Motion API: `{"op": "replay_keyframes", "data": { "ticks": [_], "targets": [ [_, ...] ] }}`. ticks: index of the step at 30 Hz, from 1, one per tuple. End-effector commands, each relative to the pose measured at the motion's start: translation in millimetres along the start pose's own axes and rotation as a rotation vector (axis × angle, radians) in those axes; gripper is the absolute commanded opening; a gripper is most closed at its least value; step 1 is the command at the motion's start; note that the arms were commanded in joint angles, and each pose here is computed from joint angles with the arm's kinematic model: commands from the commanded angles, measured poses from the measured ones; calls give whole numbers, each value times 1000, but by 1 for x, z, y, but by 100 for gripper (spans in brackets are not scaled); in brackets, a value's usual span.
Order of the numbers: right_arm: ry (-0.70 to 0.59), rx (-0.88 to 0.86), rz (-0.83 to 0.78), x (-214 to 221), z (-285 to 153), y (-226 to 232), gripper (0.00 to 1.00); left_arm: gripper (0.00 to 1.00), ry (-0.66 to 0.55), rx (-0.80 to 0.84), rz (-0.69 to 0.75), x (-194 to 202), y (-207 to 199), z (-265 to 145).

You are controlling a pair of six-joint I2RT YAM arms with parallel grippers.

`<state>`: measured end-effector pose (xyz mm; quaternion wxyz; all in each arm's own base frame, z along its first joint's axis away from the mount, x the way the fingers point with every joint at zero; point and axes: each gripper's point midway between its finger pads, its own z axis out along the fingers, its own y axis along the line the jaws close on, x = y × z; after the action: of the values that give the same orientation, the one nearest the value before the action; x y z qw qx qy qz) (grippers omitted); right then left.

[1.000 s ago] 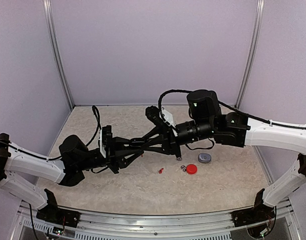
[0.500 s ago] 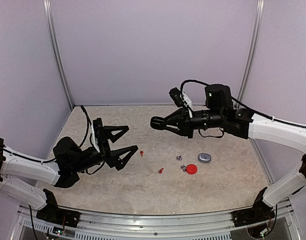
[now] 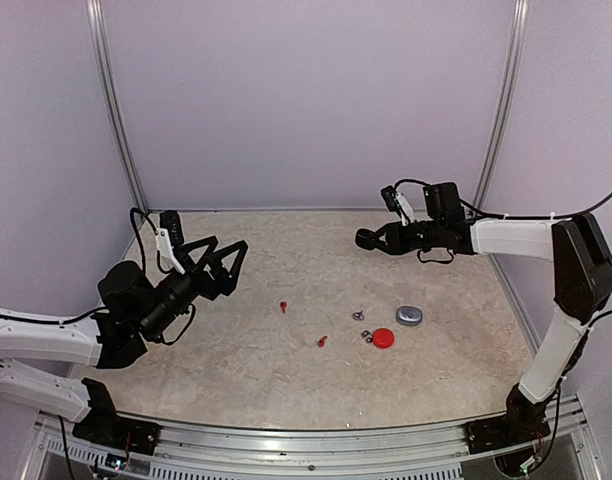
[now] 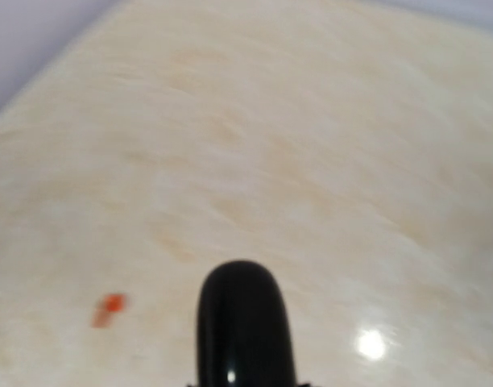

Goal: Insert the wireless bluetooth earbuds into the charging case
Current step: Place the charging case with the earbuds at the center of the board.

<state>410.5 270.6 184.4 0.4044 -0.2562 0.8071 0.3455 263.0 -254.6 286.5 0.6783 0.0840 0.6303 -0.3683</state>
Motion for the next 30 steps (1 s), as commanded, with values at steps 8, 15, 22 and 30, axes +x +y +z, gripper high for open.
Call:
{"op": "replay_keyframes", "data": {
  "ticks": [8, 15, 22, 30],
  "targets": [
    [80, 79, 155, 25, 41, -108, 9, 99, 62, -137, -40, 12, 30, 3],
    [97, 78, 208, 38, 60, -139, 10, 99, 119, -154, 17, 22, 32, 8],
    [112, 90, 233, 48, 69, -158, 16, 99, 132, -151, 32, 26, 32, 10],
    [136, 104, 249, 58, 73, -174, 31, 99, 141, -148, 43, 26, 30, 17]
  ]
}}
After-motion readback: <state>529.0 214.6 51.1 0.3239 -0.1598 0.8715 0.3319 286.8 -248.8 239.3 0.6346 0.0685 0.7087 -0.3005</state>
